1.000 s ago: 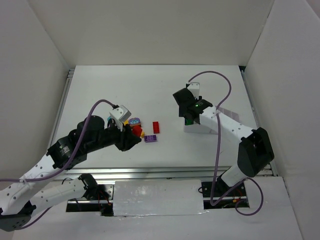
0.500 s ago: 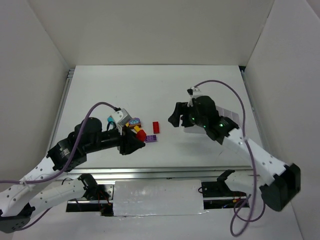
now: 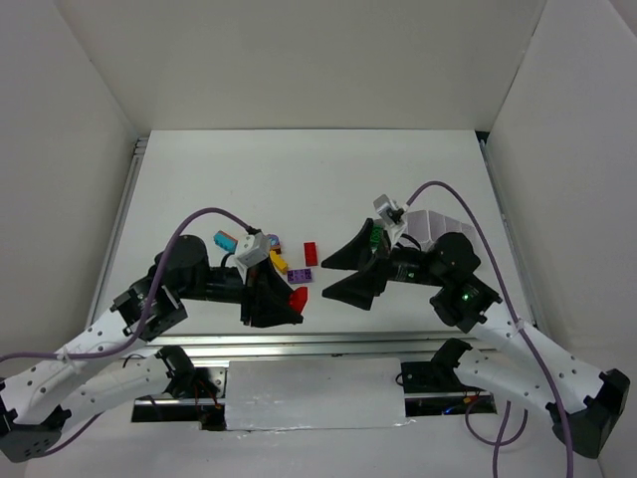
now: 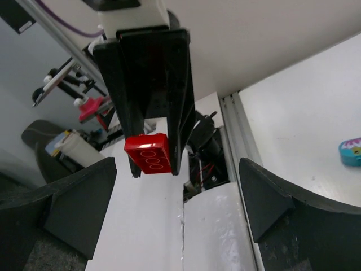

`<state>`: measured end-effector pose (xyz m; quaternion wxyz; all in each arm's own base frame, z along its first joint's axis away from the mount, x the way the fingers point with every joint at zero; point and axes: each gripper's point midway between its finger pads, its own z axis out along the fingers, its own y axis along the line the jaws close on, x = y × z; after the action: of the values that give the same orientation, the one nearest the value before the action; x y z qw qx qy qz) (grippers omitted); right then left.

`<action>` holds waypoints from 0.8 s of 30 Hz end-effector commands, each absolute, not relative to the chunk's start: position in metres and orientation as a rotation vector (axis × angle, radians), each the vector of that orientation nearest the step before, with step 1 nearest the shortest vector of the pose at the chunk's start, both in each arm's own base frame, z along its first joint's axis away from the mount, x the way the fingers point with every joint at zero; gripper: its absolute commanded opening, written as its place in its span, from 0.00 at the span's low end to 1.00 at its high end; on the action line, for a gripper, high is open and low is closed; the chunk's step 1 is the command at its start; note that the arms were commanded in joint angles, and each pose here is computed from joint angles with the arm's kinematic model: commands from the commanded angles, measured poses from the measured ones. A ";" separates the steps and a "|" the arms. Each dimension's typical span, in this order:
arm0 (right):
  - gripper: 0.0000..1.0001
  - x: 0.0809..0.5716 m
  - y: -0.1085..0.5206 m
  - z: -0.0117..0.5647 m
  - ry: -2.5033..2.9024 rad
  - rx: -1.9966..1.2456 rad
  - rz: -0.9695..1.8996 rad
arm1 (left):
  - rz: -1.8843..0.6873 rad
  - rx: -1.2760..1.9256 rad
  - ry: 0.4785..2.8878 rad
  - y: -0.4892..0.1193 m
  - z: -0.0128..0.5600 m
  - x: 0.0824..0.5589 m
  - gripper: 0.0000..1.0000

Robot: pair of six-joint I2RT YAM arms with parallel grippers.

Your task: Sort the legos into containers by color

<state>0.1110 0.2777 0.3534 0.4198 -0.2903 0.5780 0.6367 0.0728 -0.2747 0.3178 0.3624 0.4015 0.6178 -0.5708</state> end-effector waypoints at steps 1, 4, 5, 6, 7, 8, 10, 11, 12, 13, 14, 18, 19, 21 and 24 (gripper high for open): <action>0.96 0.095 0.290 0.367 1.368 -0.765 1.653 | -1.538 1.081 1.471 -0.279 0.339 0.064 0.00; 0.93 0.087 0.302 0.369 1.377 -0.800 1.651 | -1.535 1.082 1.489 -0.282 0.337 0.068 0.00; 0.92 0.088 0.305 0.369 1.376 -0.802 1.647 | -1.532 1.083 1.492 -0.283 0.337 0.068 0.00; 0.91 0.084 0.307 0.370 1.374 -0.819 1.659 | -1.531 1.082 1.496 -0.283 0.337 0.069 0.00; 0.89 0.082 0.309 0.370 1.373 -0.828 1.664 | -1.524 1.078 1.492 -0.283 0.338 0.070 0.00; 0.86 0.081 0.310 0.371 1.369 -0.836 1.667 | -1.519 1.074 1.497 -0.283 0.337 0.071 0.00; 0.80 0.078 0.312 0.372 1.364 -0.849 1.675 | -1.504 1.065 1.502 -0.283 0.337 0.073 0.00; 0.75 0.076 0.312 0.373 1.360 -0.852 1.677 | -1.500 1.059 1.509 -0.283 0.336 0.074 0.00; 0.67 0.076 0.313 0.372 1.360 -0.853 1.679 | -1.497 1.057 1.514 -0.283 0.336 0.075 0.00; 0.61 0.074 0.313 0.372 1.359 -0.859 1.682 | -1.496 1.056 1.514 -0.283 0.336 0.075 0.00; 0.49 0.075 0.313 0.371 1.358 -0.859 1.676 | -1.499 1.063 1.514 -0.283 0.335 0.074 0.00; 0.00 0.079 0.315 0.370 1.384 -0.848 1.652 | -1.496 1.059 1.524 -0.284 0.336 0.076 0.00; 0.00 0.080 0.315 0.369 1.388 -0.846 1.642 | -1.493 1.057 1.527 -0.284 0.336 0.076 0.00; 0.00 0.085 0.315 0.364 1.412 -0.825 1.612 | -1.470 1.032 1.544 -0.283 0.336 0.081 0.16; 0.00 0.097 0.314 0.353 1.455 -0.801 1.535 | -1.384 0.921 1.593 -0.281 0.336 0.099 0.99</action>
<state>0.0867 0.3163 0.3402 0.3890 -0.3286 0.5815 0.6345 0.0837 -0.2829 0.3129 0.3542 0.3863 0.6364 -0.5660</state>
